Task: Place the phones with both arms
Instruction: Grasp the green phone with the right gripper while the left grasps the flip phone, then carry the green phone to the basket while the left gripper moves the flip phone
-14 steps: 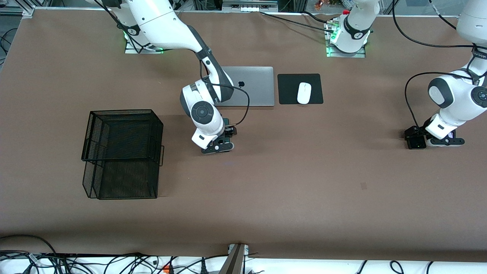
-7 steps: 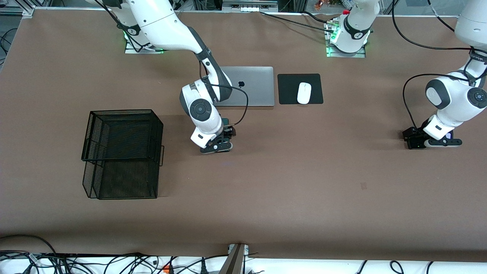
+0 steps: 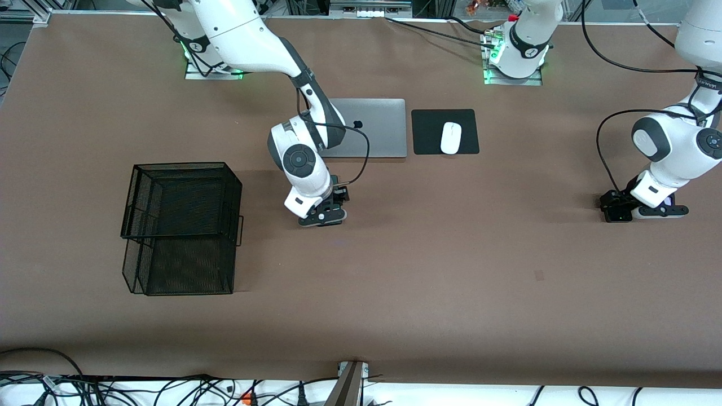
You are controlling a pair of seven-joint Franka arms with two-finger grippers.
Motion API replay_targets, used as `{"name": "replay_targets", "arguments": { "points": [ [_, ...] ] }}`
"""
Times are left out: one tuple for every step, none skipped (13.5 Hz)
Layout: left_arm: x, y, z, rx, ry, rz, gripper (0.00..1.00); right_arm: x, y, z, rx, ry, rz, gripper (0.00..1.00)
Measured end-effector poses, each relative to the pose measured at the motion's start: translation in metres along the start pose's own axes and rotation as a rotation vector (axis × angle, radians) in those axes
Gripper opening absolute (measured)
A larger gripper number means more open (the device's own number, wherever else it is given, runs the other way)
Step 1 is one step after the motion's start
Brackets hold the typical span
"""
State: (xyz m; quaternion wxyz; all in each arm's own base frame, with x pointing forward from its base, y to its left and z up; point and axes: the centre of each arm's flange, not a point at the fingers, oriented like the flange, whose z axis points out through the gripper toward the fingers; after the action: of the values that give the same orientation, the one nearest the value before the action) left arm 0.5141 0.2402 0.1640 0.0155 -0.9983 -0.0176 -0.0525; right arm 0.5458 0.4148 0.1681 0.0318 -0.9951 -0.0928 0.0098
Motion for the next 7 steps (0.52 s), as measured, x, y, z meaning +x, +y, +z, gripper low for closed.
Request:
{"name": "replay_targets", "arguments": {
  "points": [
    [0.005, 0.007, 0.0, -0.009, 0.0, 0.005, 0.81, 0.0, 0.0, -0.001, 0.0, 0.002, 0.0, 0.82],
    [0.013, 0.015, 0.0, -0.021, -0.006, 0.011, 0.81, 0.001, -0.001, -0.005, 0.002, 0.008, -0.001, 0.82],
    [0.022, 0.023, -0.002, -0.036, -0.022, 0.013, 0.81, 0.004, 0.0, -0.011, 0.005, 0.022, 0.001, 0.8],
    [0.033, 0.029, -0.007, -0.051, -0.042, 0.017, 0.81, 0.007, 0.002, -0.018, 0.006, 0.033, 0.005, 0.8],
    [0.045, 0.032, -0.015, -0.061, -0.058, 0.016, 0.81, 0.01, 0.005, -0.025, 0.006, 0.042, 0.01, 0.8],
    [0.057, 0.034, -0.024, -0.068, -0.068, 0.012, 0.81, 0.013, 0.009, -0.031, 0.004, 0.048, 0.016, 0.8],
    [0.068, 0.036, -0.033, -0.073, -0.072, 0.006, 0.81, 0.016, 0.014, -0.037, 0.0, 0.048, 0.024, 0.8]
  ]
}}
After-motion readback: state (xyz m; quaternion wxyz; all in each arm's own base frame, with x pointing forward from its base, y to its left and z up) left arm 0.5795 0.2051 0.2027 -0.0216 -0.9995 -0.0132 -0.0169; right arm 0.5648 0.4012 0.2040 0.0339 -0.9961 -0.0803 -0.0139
